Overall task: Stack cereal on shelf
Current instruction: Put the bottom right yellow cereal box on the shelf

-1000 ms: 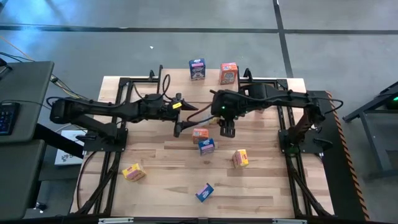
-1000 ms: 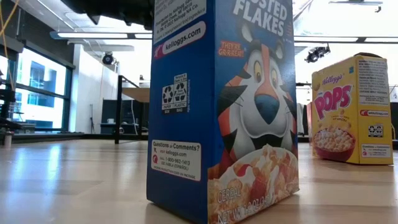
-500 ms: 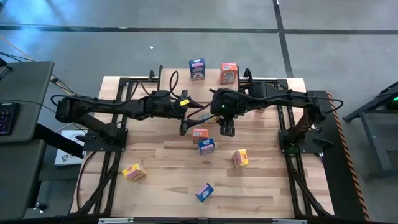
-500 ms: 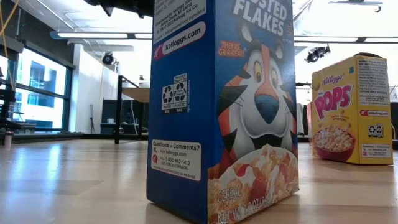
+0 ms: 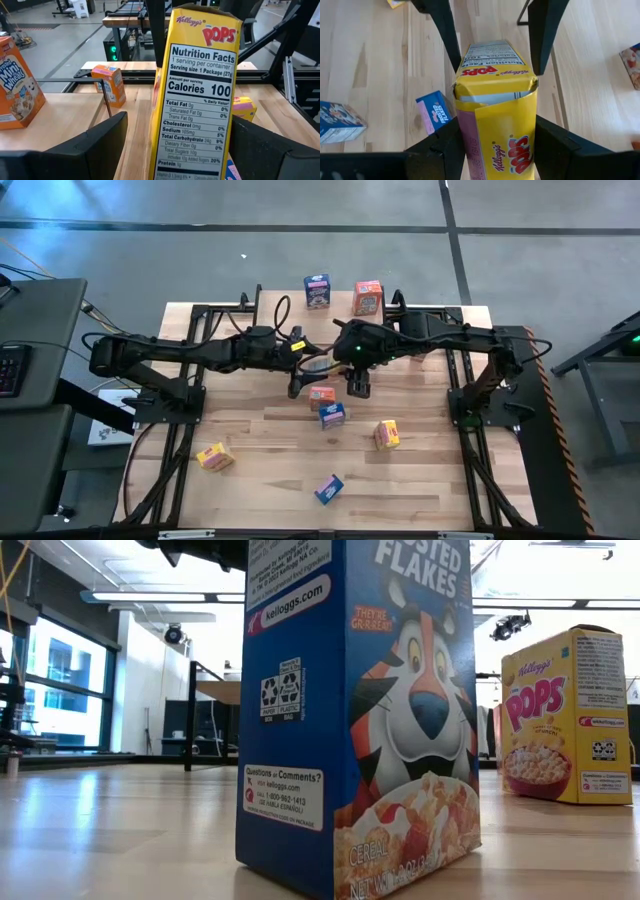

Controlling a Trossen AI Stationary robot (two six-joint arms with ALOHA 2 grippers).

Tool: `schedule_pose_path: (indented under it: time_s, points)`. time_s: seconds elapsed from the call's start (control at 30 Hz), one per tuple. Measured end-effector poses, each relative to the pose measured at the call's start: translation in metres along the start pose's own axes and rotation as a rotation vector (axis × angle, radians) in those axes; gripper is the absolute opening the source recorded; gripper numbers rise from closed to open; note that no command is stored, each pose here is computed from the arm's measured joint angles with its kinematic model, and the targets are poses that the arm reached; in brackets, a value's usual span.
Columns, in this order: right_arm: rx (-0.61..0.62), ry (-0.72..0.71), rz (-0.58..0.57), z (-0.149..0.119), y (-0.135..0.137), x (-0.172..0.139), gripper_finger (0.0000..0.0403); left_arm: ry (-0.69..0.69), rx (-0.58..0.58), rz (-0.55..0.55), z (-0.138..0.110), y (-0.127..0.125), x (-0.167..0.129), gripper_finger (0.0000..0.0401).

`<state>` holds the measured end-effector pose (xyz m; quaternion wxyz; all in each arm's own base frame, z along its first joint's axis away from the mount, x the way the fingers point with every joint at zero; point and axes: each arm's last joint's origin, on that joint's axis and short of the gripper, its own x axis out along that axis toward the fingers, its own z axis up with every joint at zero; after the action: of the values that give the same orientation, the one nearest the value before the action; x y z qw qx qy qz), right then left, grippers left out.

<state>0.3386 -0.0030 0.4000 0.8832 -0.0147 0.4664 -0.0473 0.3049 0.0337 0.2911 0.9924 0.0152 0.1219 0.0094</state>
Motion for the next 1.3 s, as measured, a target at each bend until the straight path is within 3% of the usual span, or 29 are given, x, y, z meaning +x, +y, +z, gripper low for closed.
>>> schedule_pose_path:
  time_s: [0.23,0.8,1.3]
  points:
    - [0.0,-0.001,0.0,0.0001,0.0,0.0,0.0183,0.006,0.0,0.004,-0.0006,0.0001,0.0,0.0298]
    - [0.009,0.0,-0.003,0.0,-0.0001,0.0,0.0183,0.006,-0.001,-0.007,-0.0006,-0.0002,0.0,0.0213]
    - [0.037,-0.022,-0.001,0.0021,0.0003,-0.0001,0.0188,0.009,-0.004,-0.049,-0.0012,-0.0015,-0.0001,0.0207]
